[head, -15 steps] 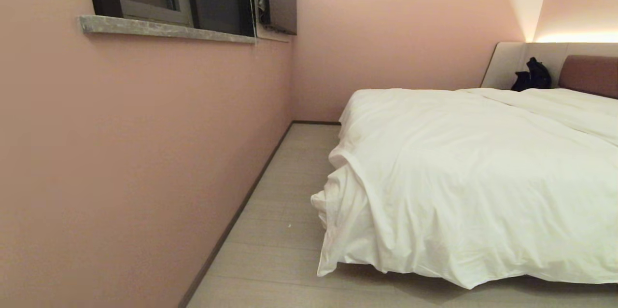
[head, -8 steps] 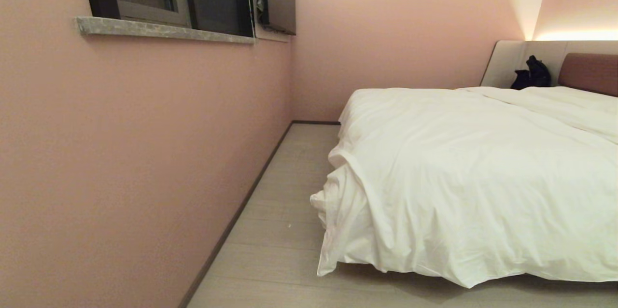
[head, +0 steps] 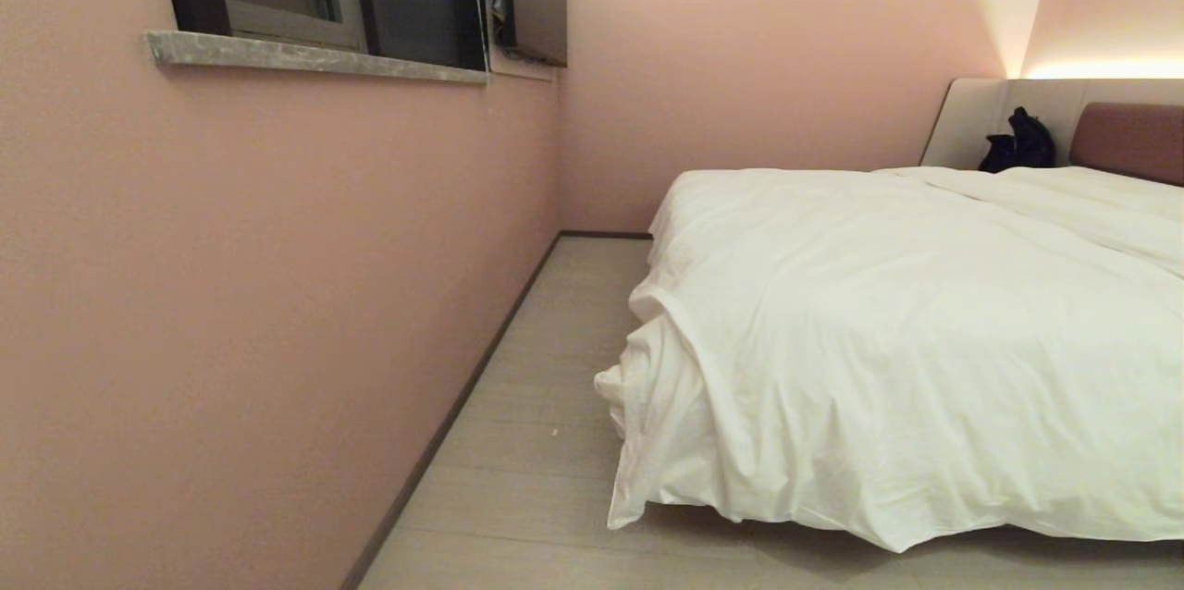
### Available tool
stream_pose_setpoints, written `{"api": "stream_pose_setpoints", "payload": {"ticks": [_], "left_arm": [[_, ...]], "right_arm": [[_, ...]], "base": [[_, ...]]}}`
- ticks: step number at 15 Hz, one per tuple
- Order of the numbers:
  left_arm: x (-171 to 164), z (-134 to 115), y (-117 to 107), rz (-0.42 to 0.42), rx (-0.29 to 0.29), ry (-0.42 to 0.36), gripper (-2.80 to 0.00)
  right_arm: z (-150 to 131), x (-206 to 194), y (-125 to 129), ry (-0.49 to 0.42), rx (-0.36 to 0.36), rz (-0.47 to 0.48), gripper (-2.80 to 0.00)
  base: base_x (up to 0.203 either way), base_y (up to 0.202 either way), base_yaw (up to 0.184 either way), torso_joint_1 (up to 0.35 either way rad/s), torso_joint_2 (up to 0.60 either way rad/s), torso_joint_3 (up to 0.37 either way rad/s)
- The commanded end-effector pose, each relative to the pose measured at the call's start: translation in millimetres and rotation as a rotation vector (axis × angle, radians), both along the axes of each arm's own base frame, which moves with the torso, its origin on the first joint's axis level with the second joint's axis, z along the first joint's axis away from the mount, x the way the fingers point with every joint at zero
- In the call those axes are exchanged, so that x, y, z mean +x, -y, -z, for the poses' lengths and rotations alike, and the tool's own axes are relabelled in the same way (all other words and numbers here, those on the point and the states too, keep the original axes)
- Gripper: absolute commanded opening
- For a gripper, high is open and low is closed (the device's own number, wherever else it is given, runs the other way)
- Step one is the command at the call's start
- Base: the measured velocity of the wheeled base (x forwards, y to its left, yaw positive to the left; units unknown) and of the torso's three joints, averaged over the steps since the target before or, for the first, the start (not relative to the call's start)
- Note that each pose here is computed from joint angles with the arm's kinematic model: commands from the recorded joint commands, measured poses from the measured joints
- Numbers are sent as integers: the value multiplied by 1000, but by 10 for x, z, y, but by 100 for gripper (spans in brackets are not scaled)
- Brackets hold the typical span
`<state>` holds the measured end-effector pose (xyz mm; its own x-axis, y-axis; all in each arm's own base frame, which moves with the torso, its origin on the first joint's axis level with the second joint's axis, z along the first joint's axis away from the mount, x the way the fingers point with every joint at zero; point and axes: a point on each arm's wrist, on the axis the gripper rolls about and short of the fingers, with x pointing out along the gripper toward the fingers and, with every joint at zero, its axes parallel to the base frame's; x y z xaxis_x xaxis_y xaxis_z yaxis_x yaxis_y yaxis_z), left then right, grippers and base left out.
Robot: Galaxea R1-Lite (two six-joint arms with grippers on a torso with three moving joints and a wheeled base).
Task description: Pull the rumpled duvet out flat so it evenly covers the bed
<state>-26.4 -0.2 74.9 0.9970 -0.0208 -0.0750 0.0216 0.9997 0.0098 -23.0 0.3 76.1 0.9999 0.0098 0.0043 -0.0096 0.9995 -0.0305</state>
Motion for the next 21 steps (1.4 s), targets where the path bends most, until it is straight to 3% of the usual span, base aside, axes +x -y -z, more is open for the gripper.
{"api": "stream_pose_setpoints", "payload": {"ticks": [1,21], "left_arm": [[1,-1,-1,-3,-6,-2,-280],[0,0,-1,-3,-8,0,-280]], "right_arm": [[0,1,0,-1,0,1,-280],[0,1,1,-1,9,2,-280]], "base": [[0,0,0,0,0,0],[0,0,0,0,0,0]]}}
